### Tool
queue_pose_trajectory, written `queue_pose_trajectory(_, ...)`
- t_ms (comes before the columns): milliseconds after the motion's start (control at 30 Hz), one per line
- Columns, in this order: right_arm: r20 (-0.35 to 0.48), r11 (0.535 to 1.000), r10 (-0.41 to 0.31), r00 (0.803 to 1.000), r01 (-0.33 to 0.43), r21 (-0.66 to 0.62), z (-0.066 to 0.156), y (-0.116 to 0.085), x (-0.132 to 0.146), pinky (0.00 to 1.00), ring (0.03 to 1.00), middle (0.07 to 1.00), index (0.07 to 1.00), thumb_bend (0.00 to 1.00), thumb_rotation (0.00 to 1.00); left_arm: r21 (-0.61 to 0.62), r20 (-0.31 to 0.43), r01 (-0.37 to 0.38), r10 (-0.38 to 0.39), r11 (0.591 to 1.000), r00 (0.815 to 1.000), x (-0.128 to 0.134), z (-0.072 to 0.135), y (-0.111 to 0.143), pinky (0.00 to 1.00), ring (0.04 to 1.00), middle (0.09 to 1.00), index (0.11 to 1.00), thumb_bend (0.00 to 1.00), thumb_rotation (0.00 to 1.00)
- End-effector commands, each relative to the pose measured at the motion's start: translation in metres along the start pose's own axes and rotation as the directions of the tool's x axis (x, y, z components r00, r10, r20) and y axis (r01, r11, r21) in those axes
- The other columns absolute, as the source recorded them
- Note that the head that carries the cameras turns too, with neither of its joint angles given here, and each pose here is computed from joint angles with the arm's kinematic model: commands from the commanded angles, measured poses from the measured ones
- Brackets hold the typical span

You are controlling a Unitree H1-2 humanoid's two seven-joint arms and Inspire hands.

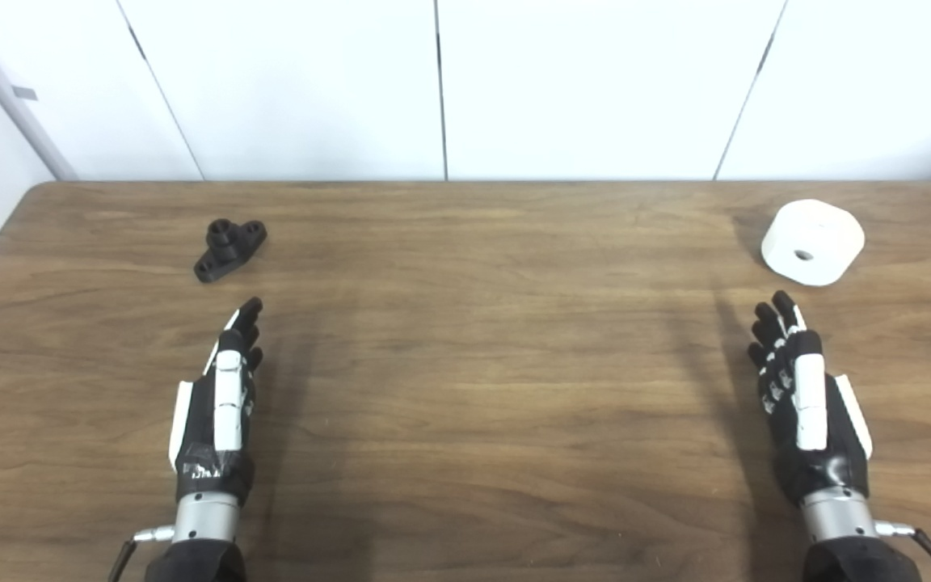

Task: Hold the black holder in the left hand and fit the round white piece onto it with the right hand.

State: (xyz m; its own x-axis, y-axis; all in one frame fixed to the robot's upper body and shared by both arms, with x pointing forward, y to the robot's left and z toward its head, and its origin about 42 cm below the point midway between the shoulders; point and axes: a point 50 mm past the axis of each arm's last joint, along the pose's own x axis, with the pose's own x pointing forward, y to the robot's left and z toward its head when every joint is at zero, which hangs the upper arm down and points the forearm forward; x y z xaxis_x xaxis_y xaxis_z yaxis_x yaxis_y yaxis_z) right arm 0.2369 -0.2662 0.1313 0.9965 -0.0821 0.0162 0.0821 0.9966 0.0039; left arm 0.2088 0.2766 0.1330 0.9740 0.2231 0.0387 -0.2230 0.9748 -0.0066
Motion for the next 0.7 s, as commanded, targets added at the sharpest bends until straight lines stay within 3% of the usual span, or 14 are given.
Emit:
queue_pose_trajectory(0,0.076,1.0,0.006,0.997,-0.006,-0.012,0.012,-0.002,0.002,1.0,0.992,0.978,0.995,0.55,1.0,0.006,0.025,-0.014,0.013,1.0,1.0,-0.008,0.003,0.002,1.0,0.999,0.977,0.936,0.51,0.98)
queue_pose_trajectory(300,0.073,1.0,0.003,0.997,-0.002,-0.008,0.011,-0.003,0.0,1.0,0.974,0.966,0.984,0.55,1.0,0.004,0.028,-0.009,0.009,1.0,1.0,-0.009,0.003,0.0,1.0,0.999,0.973,0.932,0.52,0.97)
queue_pose_trajectory(533,0.065,1.0,0.004,0.998,-0.003,-0.015,0.005,-0.015,-0.002,1.0,0.985,0.973,0.996,0.54,1.0,0.011,0.036,-0.005,0.005,1.0,0.999,-0.014,-0.007,-0.007,1.0,0.974,0.952,0.908,0.53,0.94)
queue_pose_trajectory(667,0.064,1.0,0.008,0.998,-0.007,-0.02,0.0,-0.02,-0.002,1.0,0.998,0.984,1.0,0.53,1.0,0.024,0.021,0.017,-0.017,1.0,1.0,-0.018,-0.011,-0.015,1.0,0.992,0.97,0.927,0.51,0.98)
